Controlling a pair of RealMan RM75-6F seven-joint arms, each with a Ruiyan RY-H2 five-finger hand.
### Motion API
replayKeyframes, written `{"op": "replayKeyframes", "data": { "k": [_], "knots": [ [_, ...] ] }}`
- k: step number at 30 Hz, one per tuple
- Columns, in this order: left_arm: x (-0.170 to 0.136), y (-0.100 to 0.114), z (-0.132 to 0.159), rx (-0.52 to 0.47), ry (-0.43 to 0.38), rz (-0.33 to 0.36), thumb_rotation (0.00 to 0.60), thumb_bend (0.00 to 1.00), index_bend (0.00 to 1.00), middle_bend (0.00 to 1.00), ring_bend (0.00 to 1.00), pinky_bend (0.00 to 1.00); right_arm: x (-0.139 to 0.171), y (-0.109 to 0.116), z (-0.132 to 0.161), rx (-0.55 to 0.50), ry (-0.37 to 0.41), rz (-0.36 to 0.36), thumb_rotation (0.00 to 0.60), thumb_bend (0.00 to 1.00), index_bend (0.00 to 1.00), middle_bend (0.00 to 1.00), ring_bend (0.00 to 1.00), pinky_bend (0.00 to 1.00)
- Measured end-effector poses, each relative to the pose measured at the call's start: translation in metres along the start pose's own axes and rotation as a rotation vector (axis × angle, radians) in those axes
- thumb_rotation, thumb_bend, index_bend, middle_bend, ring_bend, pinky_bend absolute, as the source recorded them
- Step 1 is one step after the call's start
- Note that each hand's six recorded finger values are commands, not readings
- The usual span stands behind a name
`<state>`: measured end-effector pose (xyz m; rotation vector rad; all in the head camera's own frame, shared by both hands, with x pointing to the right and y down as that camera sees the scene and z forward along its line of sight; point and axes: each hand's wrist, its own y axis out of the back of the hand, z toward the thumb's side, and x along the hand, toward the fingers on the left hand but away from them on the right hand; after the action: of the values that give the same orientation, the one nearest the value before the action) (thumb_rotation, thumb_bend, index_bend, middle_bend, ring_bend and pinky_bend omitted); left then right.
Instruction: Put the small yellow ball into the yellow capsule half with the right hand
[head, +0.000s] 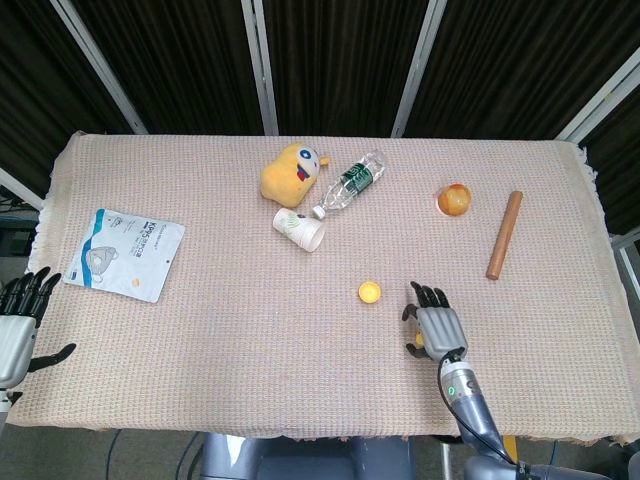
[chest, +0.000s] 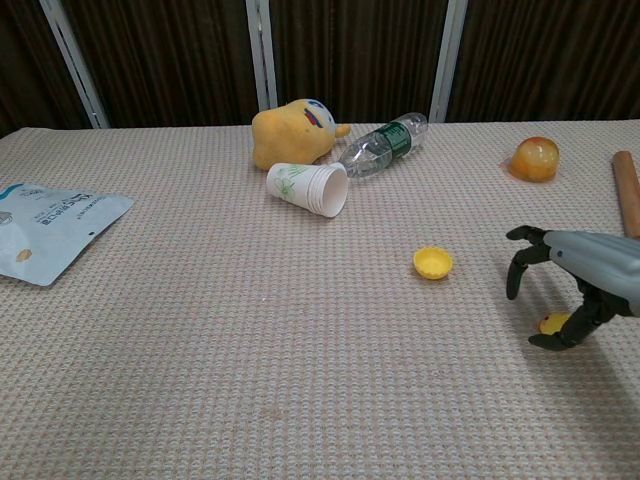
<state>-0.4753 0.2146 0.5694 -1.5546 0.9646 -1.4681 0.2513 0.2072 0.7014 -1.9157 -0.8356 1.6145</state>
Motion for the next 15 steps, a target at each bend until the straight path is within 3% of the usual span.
{"op": "replayKeyframes", "data": {
  "k": [15],
  "knots": [
    [-0.0003, -0.0004, -0.0001, -0.001, 0.001, -0.004, 0.600, 0.00, 0.00, 0.00, 0.00, 0.08, 0.0017, -0.0032, -0.0084, -0.021, -0.013, 0.004, 0.600, 0.19, 0.49, 0.00, 0.00, 0.00]
  ]
}}
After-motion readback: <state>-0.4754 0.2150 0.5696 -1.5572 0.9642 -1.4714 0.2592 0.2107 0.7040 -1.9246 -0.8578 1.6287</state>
